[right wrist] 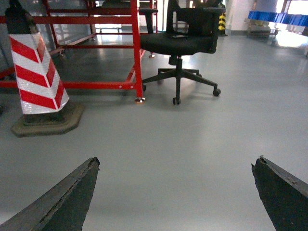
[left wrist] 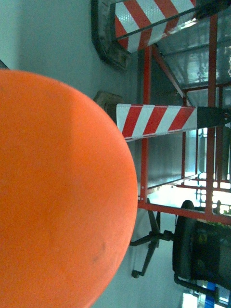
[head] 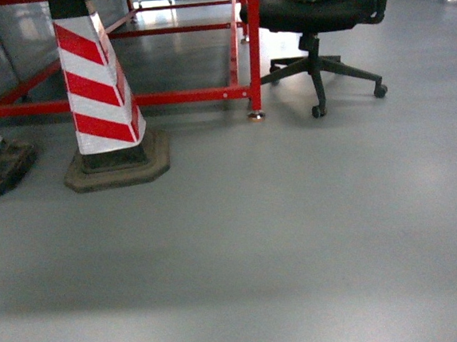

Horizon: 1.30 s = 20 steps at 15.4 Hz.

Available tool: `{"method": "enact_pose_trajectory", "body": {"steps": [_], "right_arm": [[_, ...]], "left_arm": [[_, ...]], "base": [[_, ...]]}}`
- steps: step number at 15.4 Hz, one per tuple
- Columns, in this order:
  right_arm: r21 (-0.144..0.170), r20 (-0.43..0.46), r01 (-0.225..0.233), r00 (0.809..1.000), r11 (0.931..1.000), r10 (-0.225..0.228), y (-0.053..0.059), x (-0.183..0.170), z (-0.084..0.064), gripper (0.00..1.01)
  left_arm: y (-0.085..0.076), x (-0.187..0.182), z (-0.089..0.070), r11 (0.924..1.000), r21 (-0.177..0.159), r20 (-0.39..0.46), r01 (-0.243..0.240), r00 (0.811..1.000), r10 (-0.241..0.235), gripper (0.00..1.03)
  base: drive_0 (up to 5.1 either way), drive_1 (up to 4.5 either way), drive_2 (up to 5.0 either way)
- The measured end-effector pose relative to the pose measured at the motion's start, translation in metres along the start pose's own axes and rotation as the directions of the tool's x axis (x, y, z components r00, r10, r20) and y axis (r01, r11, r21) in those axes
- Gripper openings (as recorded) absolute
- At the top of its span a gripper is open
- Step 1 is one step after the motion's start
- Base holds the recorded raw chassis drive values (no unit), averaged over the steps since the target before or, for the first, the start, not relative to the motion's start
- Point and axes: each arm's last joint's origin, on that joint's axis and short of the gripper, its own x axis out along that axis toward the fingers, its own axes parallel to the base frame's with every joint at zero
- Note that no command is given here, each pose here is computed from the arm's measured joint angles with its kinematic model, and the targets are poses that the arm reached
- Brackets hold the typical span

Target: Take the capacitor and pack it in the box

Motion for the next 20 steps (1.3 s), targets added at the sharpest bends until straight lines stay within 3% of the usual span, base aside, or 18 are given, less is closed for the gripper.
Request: {"method": "enact_pose_trajectory", "body": {"steps": [17, 20], "right_arm": [[0.000, 0.001, -0.005, 1.000, 1.0000, 0.005, 0.0001, 0.0000, 0.0001, 0.98], [0.000, -0.005, -0.003, 1.000, 1.0000, 0.003, 0.0001, 0.0000, -0.0005, 0.98]], "left_arm": [[0.0002, 0.0000, -0.0002, 1.0000, 0.000, -0.002, -0.006, 1.000, 0.006, 0.43], [0.0000, 0.0000, -0.0001, 1.0000, 0.000, -0.001, 0.000, 1.000, 0.000, 0.43]], "base": [[-5.0, 2.47, 2.5], [0.0, 0.00, 0.0]]}}
